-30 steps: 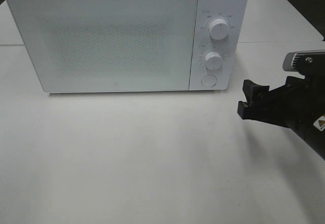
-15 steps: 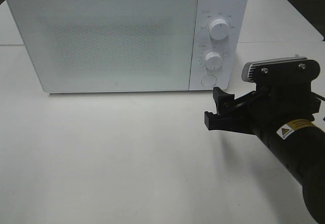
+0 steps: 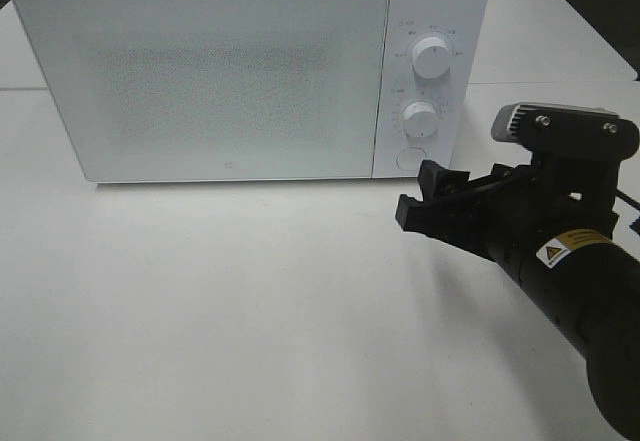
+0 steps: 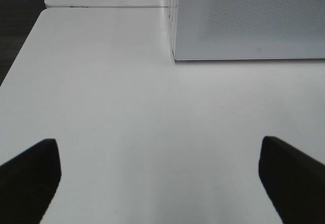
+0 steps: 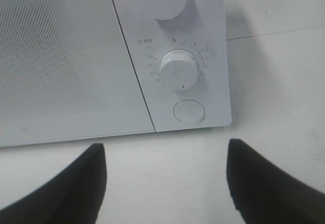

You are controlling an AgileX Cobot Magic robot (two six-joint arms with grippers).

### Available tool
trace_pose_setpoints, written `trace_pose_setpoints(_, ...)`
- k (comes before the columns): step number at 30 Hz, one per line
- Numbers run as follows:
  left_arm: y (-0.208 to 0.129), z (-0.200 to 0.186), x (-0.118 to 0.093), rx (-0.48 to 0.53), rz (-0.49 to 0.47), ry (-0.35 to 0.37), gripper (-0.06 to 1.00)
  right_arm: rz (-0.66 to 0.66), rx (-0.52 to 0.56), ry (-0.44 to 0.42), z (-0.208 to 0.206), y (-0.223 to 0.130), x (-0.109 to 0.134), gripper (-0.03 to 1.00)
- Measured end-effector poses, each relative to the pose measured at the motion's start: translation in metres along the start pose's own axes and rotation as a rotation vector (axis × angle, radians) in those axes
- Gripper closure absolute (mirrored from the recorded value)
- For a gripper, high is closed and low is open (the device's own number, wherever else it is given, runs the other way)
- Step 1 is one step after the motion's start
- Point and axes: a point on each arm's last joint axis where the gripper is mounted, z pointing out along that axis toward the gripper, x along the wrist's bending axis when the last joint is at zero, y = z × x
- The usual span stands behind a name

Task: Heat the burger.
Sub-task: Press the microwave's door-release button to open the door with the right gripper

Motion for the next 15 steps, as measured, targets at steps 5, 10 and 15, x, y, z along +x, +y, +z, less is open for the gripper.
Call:
trace_pose_setpoints(5, 0.0, 0.0, 0.0, 0.0, 0.0, 0.0, -0.04, 0.28, 0.0, 0.0, 0.0, 0.0, 0.0, 0.39)
trace_pose_setpoints(10, 0.0, 0.0, 0.0, 0.0, 0.0, 0.0, -0.04, 0.631, 0.0, 0.0, 0.0, 0.0, 0.0, 0.51)
trace_pose_setpoints(15, 0.0, 0.0, 0.0, 0.0, 0.0, 0.0, -0.04, 0.965, -0.001, 0.0, 0.0, 0.0001, 0.0, 0.64)
